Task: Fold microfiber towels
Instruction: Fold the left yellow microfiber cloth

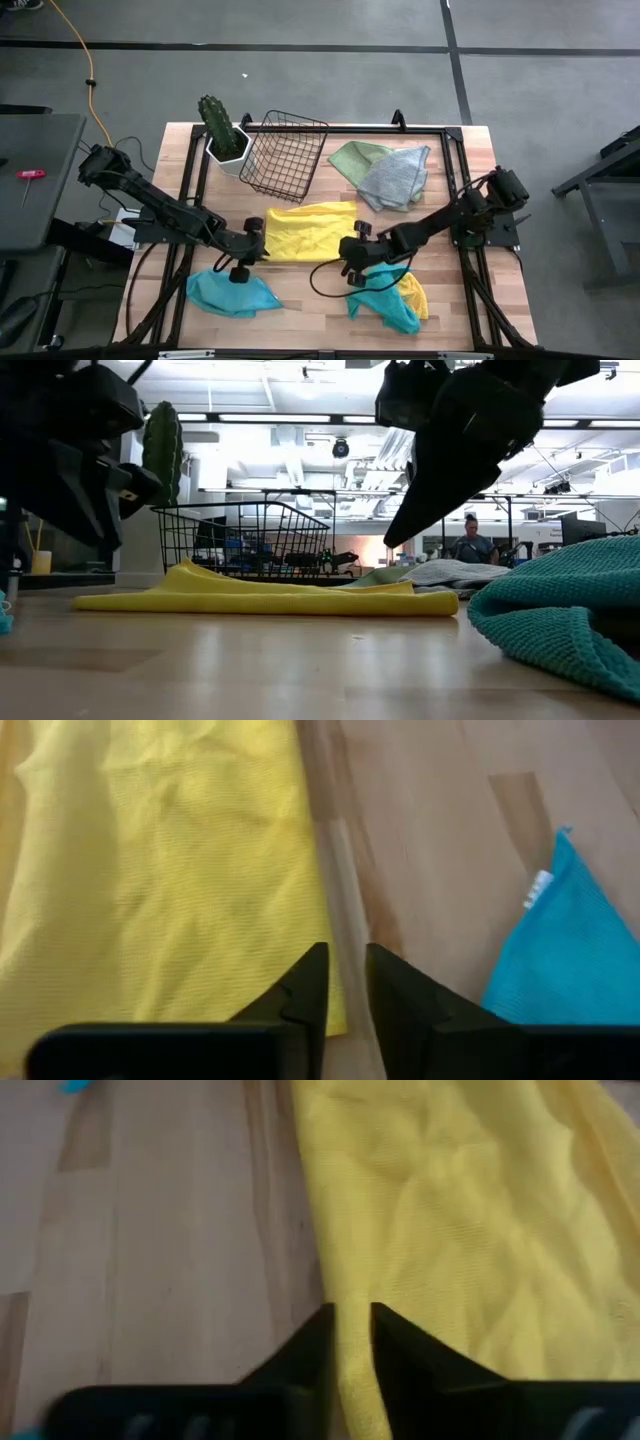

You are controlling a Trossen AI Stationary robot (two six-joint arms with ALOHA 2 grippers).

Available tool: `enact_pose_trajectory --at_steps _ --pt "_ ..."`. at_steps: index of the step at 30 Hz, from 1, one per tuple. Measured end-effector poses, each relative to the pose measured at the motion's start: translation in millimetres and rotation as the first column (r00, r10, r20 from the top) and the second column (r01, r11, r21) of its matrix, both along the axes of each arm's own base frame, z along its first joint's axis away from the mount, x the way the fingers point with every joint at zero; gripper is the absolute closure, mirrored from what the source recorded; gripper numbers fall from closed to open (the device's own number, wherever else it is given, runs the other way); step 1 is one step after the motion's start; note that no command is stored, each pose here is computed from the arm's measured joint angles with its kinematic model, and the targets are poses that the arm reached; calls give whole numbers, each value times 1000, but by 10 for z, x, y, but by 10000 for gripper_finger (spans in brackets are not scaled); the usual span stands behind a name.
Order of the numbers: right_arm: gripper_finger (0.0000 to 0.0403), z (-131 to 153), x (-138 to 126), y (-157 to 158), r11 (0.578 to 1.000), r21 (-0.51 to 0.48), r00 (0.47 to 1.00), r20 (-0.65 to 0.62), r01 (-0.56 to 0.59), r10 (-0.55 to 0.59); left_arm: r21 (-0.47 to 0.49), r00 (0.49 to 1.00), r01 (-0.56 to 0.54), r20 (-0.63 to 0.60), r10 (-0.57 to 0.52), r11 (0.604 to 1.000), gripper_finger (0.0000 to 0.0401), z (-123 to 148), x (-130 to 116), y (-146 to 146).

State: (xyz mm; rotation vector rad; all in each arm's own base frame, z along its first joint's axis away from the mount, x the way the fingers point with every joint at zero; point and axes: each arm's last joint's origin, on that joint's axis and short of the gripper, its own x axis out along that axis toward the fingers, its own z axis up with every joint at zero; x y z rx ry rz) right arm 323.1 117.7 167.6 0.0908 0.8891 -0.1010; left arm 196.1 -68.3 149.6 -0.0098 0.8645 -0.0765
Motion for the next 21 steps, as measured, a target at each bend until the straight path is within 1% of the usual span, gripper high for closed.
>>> enact_pose_trajectory --at_steps 3,6,10,14,17,21 --pt "289 -9 2 16 1000 2 1000 1 -6 6 22 1000 15 2 -15 1000 298 -14 -14 -57" --pt "237 -59 9 25 999 -2 999 -21 -41 41 45 1000 17 -14 -17 999 269 -62 -20 -103" --pt "191 -140 18 34 998 -5 997 -52 -66 65 50 998 4 -57 -1 999 242 -169 -4 -140" --pt "176 -154 14 32 997 -20 995 -63 -79 78 58 996 -21 -81 26 998 232 -273 37 -149" --pt "178 -157 10 30 996 -28 994 -68 -89 87 72 994 -19 -108 27 997 231 -354 55 -158" --pt "185 -183 -31 21 993 -48 988 -120 -107 100 92 991 -29 -126 40 995 231 -426 77 -164"
